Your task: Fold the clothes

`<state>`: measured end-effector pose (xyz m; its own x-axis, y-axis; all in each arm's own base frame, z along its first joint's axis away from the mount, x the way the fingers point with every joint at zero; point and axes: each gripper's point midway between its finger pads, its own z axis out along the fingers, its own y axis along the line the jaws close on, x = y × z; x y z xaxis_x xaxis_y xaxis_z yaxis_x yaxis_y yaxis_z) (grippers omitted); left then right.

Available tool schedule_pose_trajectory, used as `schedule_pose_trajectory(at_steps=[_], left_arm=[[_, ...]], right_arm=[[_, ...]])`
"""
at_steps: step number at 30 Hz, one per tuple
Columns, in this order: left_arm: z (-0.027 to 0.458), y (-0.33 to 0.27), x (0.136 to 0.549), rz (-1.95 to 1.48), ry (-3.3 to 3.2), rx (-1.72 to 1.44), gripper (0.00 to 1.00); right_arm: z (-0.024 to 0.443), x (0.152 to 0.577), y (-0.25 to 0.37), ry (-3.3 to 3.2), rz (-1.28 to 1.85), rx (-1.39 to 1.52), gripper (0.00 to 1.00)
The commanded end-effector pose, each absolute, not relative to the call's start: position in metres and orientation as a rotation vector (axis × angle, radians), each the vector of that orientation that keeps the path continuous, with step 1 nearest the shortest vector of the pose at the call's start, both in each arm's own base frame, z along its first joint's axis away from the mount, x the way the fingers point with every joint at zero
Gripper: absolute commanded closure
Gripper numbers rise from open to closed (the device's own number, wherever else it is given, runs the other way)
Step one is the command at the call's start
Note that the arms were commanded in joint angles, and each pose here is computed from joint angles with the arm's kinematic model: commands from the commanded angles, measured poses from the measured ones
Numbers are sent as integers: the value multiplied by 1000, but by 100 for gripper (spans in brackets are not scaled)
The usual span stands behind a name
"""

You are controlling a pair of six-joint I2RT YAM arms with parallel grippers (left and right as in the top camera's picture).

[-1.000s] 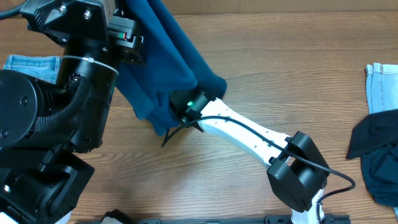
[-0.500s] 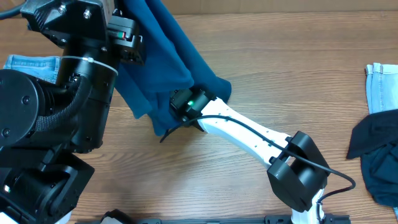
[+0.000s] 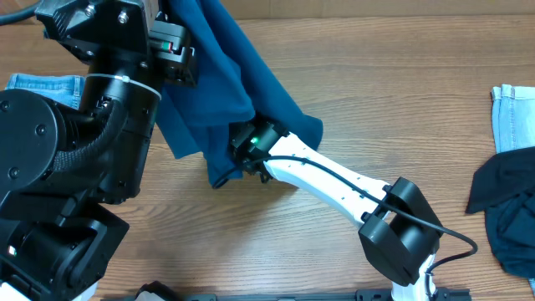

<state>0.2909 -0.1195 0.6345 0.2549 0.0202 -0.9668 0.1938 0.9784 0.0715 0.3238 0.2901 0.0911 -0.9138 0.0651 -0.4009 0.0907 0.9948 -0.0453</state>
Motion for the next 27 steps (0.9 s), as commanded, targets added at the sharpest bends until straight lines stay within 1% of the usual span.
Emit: schedule_pose_trajectory(at_steps=[1, 3, 5, 8, 10, 12, 13, 14, 15, 16, 18, 19, 20, 21, 22, 23, 24, 27], left_arm=[[650, -111, 280, -111, 1264, 173, 96], [650, -111, 280, -111, 1264, 172, 96], [650, -111, 280, -94, 1262, 184, 96], [649, -111, 281, -67, 1262, 204, 96], [653, -107, 279, -26, 1247, 210, 96], [660, -93, 272, 5, 1233, 152, 96], [665, -78, 266, 29, 1223, 94, 96], [668, -67, 260, 48, 1219, 49, 96], [669, -59, 254, 61, 1217, 21, 96], [670, -56, 251, 68, 1214, 22, 96], [670, -54, 249, 68, 1215, 22, 96], [669, -55, 249, 69, 1218, 24, 96], [668, -55, 249, 71, 1224, 28, 96], [665, -56, 250, 76, 1235, 35, 96], [663, -56, 251, 79, 1242, 39, 96], [662, -57, 252, 81, 1247, 42, 96], [659, -59, 256, 86, 1260, 50, 96], [646, -68, 269, 106, 1307, 80, 96]], right_arm=[[110, 345, 281, 2565, -106, 297, 32], [118, 361, 292, 2496, -25, 340, 23], [123, 370, 299, 2453, 24, 358, 23], [123, 378, 277, 2365, -80, 472, 25], [116, 379, 263, 2380, -134, 507, 33], [114, 380, 253, 2382, -170, 521, 37], [114, 381, 248, 2385, -184, 527, 43], [113, 380, 244, 2392, -202, 529, 59], [112, 380, 242, 2396, -214, 529, 67], [112, 379, 241, 2398, -218, 527, 73], [112, 378, 240, 2402, -224, 525, 75], [112, 378, 240, 2403, -229, 524, 79], [111, 377, 239, 2406, -234, 523, 94], [111, 376, 238, 2410, -242, 518, 96], [111, 375, 237, 2421, -258, 484, 96], [110, 372, 239, 2447, -290, 398, 96], [110, 363, 238, 2470, -352, 301, 96], [114, 345, 236, 2496, -418, 232, 96]])
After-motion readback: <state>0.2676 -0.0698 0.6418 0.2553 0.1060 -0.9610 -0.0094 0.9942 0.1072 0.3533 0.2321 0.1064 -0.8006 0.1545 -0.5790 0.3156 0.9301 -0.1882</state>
